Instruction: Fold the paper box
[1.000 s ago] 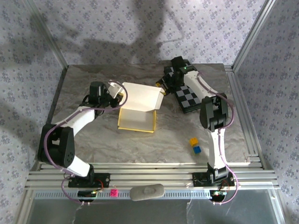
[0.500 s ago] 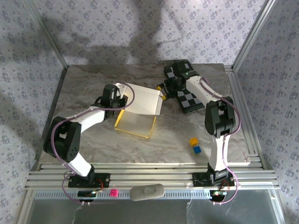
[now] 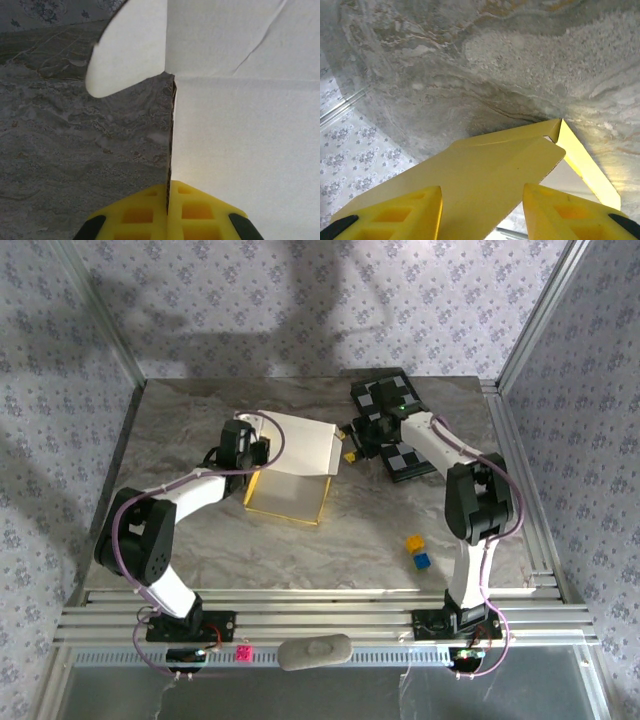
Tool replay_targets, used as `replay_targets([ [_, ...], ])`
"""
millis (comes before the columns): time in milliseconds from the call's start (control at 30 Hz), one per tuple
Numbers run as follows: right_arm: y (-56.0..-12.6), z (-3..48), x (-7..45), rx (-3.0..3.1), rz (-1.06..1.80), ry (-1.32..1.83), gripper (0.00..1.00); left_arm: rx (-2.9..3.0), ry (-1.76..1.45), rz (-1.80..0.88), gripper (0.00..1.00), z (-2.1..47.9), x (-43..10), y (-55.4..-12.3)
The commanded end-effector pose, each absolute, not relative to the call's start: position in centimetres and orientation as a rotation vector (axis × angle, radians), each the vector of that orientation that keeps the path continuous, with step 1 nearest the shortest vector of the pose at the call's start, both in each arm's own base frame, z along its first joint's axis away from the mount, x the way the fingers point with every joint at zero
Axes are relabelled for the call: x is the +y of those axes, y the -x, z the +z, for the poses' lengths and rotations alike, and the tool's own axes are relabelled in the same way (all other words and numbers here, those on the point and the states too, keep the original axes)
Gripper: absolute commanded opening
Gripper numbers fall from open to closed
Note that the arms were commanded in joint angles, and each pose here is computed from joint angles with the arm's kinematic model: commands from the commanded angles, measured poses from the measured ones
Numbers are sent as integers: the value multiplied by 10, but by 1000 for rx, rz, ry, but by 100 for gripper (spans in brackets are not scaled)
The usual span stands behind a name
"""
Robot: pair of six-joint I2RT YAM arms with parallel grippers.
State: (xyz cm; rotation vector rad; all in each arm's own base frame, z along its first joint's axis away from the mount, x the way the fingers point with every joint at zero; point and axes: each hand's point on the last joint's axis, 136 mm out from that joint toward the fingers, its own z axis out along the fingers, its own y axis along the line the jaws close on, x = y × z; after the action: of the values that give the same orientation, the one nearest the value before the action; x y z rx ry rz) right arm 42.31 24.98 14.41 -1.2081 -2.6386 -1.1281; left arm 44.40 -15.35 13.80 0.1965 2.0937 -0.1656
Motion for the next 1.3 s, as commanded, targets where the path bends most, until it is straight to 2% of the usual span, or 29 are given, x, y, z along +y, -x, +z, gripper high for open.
replay_targets([
  [0, -437, 169, 235, -2962, -1235, 933, 45, 2073, -169, -163, 0, 139, -152, -448],
  [100, -443, 172, 234, -3219, -1317, 444, 39, 2076, -199, -155, 0, 137, -153, -447],
  [200, -437, 171, 225, -3427, -1222, -30, 35, 2075, -228, -144, 0, 136, -153, -447],
  [333, -422, 197, 230, -3501, -1402, -648, 37, 2073, -246, -131, 0, 139, -152, -449],
  [467, -413, 190, 233, -3490, -1229, -1093, 40, 2073, -249, -126, 0, 139, -151, -450],
  [700, -424, 171, 261, -3349, -1027, -1352, 43, 2073, -248, -123, 0, 139, -151, -453],
  [1000, -431, 152, 270, -3321, -899, -1321, 39, 2080, -237, -120, 0, 139, -149, -455],
  [1100, -433, 148, 275, -3326, -850, -1293, 30, 2083, -230, -122, 0, 138, -149, -456],
  [1267, -436, 137, 279, -3369, -678, -1116, 7, 2100, -149, -112, 0, 139, -141, -459],
])
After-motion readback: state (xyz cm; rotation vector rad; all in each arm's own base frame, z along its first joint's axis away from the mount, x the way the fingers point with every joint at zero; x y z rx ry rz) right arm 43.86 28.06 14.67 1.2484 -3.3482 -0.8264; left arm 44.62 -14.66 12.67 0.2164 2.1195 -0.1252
